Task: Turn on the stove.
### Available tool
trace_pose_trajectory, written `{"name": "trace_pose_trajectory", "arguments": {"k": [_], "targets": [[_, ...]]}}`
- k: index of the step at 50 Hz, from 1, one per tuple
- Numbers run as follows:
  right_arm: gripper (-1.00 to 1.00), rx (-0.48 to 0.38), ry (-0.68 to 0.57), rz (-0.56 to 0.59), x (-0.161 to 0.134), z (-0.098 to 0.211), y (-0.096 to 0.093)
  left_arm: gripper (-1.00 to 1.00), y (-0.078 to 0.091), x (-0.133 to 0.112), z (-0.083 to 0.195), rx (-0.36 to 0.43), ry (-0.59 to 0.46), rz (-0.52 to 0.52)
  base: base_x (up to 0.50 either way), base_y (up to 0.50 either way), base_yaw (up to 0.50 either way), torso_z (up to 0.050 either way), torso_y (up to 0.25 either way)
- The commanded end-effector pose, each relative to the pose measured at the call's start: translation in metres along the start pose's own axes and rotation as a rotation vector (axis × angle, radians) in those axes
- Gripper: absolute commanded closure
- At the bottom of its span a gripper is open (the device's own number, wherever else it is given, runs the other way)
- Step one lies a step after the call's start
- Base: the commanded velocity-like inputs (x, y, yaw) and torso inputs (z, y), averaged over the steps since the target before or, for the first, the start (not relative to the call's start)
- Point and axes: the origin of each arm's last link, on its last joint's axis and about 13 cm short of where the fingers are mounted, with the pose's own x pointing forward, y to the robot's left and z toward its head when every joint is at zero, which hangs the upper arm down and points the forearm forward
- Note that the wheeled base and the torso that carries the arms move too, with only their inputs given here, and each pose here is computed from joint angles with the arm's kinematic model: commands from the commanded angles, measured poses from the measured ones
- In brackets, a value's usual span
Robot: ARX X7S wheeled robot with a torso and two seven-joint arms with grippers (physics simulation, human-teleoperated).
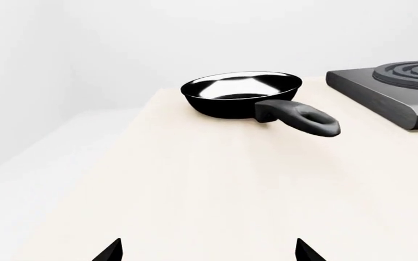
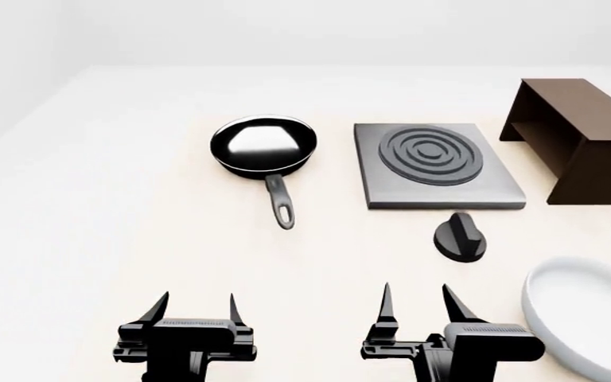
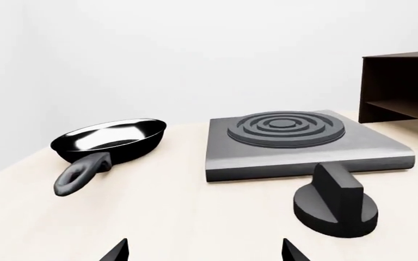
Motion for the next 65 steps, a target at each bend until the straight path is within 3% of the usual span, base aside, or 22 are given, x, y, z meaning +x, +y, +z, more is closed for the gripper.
{"name": "trace_pose_trajectory", "arguments": {"k": [1,7,28,36,46,58,65], "targets": [[-1.0,-0.001,-0.008,0.013,0.001,0.0,0.0,-1.0,0.001,0.002,0.003,-0.018,-0.015,-0.007,0.5,0.0,0.0,0.0,0.0],[-1.0,-0.009,-0.008,-0.006,0.002,0.0,0.001,-1.0,0.001,0.002,0.003,-0.017,-0.015,-0.007,0.44,0.0,0.0,0.0,0.0],[-1.0,-0.027,-0.014,-0.024,0.005,0.002,0.002,-1.0,0.001,0.002,0.003,-0.02,-0.014,-0.004,0.0,0.0,0.0,0.0,0.0],[-1.0,-0.05,-0.033,-0.029,0.021,0.017,0.003,-1.0,0.0,0.002,0.003,-0.017,-0.015,-0.002,0.0,0.0,0.0,0.0,0.0],[-1.0,-0.04,0.003,-0.059,0.045,0.007,-0.003,-1.0,0.001,0.003,0.002,-0.016,-0.015,-0.001,0.0,0.0,0.0,0.0,0.0],[-1.0,-0.034,-0.028,-0.112,0.05,0.021,-0.012,-1.0,0.001,0.003,0.002,-0.015,-0.014,0.0,0.0,0.0,0.0,0.0,0.0],[-1.0,-0.024,-0.007,-0.122,0.055,0.014,-0.013,-1.0,0.0,0.003,0.002,-0.014,-0.015,0.003,0.0,0.0,0.0,0.0,0.0]]}}
